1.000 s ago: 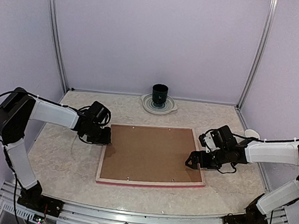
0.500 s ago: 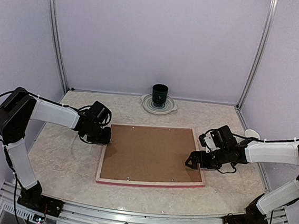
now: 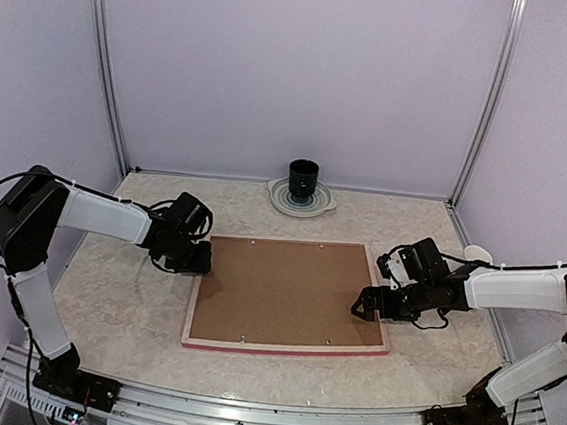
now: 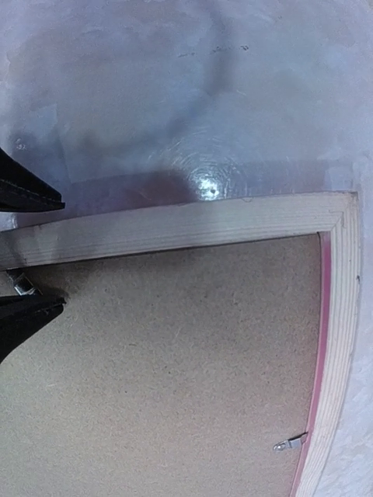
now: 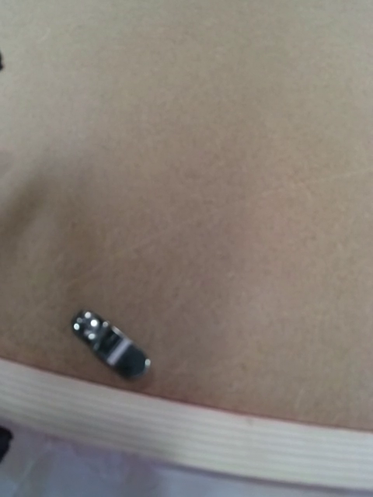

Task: Put the photo into the frame
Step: Press the fastener onto the backboard.

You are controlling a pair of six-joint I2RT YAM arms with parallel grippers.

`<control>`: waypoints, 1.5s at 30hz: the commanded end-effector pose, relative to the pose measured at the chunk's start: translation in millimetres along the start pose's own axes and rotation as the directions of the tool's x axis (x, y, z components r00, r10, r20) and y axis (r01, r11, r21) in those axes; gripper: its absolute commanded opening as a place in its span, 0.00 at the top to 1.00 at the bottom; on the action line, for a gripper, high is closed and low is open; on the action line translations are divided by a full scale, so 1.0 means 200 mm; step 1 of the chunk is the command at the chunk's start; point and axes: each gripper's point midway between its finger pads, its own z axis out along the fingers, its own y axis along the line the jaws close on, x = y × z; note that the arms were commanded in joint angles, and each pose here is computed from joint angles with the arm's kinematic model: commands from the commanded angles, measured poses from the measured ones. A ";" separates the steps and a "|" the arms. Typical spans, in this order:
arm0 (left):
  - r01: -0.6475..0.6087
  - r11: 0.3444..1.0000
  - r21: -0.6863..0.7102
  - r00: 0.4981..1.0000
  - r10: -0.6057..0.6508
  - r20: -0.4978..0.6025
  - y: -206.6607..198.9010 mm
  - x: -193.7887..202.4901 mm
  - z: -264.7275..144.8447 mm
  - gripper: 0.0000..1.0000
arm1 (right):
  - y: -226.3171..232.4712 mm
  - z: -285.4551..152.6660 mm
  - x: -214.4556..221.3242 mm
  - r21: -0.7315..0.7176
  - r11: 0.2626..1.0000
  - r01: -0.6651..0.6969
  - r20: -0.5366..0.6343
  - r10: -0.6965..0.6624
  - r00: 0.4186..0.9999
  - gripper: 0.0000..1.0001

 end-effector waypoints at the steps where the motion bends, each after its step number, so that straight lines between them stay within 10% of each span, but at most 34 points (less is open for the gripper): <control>1: -0.007 0.999 0.053 1.000 0.007 -0.007 -0.07 0.01 -0.03 0.63 | -0.01 0.00 0.00 -0.002 1.000 0.000 0.009 0.001 1.000 0.01; 45: -0.002 1.000 0.029 0.999 0.003 -0.033 -0.02 0.08 0.00 0.75 | 0.00 -0.01 -0.03 -0.003 1.000 0.004 0.015 -0.004 1.000 0.01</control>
